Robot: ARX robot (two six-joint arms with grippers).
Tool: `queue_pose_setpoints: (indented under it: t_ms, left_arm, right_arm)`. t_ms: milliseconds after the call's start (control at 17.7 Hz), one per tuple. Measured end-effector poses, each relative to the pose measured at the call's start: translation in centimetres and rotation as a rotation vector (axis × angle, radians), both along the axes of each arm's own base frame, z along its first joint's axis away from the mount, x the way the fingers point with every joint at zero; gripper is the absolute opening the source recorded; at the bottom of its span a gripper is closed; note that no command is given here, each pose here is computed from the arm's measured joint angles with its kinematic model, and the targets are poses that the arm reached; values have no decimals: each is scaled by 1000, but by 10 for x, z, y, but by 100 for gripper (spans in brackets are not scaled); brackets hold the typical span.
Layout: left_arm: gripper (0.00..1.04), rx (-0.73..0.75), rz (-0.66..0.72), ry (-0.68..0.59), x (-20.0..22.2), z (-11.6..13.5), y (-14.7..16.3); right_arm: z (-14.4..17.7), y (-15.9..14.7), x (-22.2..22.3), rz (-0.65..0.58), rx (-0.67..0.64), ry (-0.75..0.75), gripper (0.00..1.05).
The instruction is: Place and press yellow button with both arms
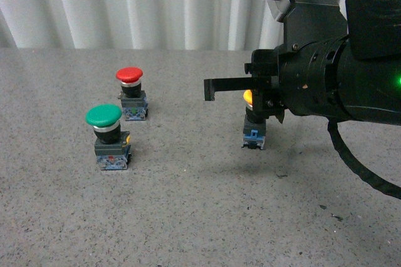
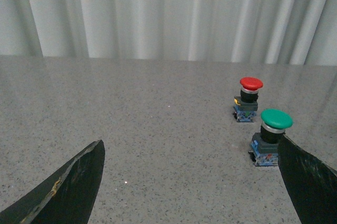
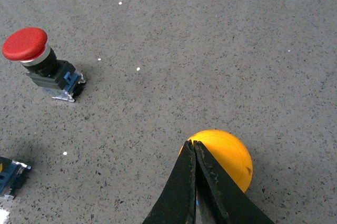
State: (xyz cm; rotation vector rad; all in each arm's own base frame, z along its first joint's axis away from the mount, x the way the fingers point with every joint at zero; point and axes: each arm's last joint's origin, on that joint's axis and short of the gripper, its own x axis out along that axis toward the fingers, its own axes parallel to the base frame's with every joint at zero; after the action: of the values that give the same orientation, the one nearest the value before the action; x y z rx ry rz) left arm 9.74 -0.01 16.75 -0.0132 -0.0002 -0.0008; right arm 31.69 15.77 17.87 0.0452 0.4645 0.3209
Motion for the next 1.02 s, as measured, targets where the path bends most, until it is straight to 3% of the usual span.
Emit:
queue_pose_setpoints:
  t_ms: [679,849,1019]
  left_arm:
    - [98,0,0,0,0,0,0]
    - [98,0,0,0,0,0,0]
    - [98,0,0,0,0,0,0]
  right_arm:
    - [-10,-5,6,10,-48,60,2]
    - [6,-13,1,15,87,-59,2]
    - [65,-19,-11,22,281,-279,2]
